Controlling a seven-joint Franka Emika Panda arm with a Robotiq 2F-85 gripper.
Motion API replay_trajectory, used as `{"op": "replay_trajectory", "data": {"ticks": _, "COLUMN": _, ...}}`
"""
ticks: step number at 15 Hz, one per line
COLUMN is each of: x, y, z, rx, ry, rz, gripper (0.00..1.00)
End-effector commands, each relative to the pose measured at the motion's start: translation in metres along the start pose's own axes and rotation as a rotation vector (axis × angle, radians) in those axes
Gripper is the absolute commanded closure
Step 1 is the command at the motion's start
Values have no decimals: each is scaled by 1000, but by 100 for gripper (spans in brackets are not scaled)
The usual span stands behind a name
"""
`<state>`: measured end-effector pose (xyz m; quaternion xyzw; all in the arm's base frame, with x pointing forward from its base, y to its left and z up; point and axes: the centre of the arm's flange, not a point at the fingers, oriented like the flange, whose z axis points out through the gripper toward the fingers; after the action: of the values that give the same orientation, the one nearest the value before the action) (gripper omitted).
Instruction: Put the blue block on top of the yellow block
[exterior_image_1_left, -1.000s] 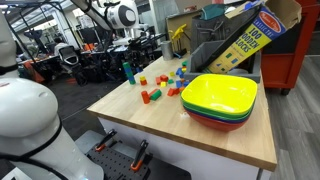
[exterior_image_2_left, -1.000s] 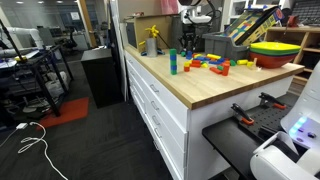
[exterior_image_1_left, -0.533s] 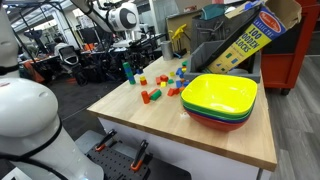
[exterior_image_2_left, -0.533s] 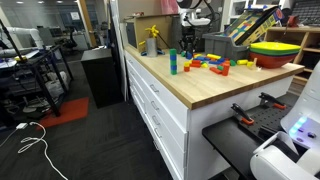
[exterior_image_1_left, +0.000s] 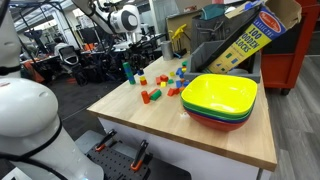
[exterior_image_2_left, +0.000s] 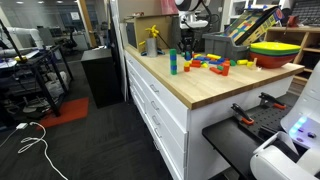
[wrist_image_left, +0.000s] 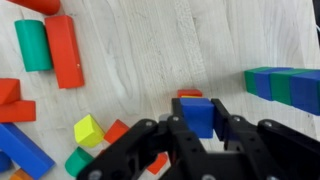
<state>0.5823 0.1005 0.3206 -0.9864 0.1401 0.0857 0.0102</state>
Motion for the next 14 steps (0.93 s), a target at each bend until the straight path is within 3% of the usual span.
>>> {"op": "replay_trajectory", "data": {"ticks": 1, "x": 8, "y": -4, "z": 1, "rx": -6, "ry": -3, "rz": 47, "gripper": 92}}
{"op": "replay_trajectory", "data": {"ticks": 14, "x": 12, "y": -9, "z": 11, "rx": -11, "ry": -15, "rz": 81, "gripper": 92}}
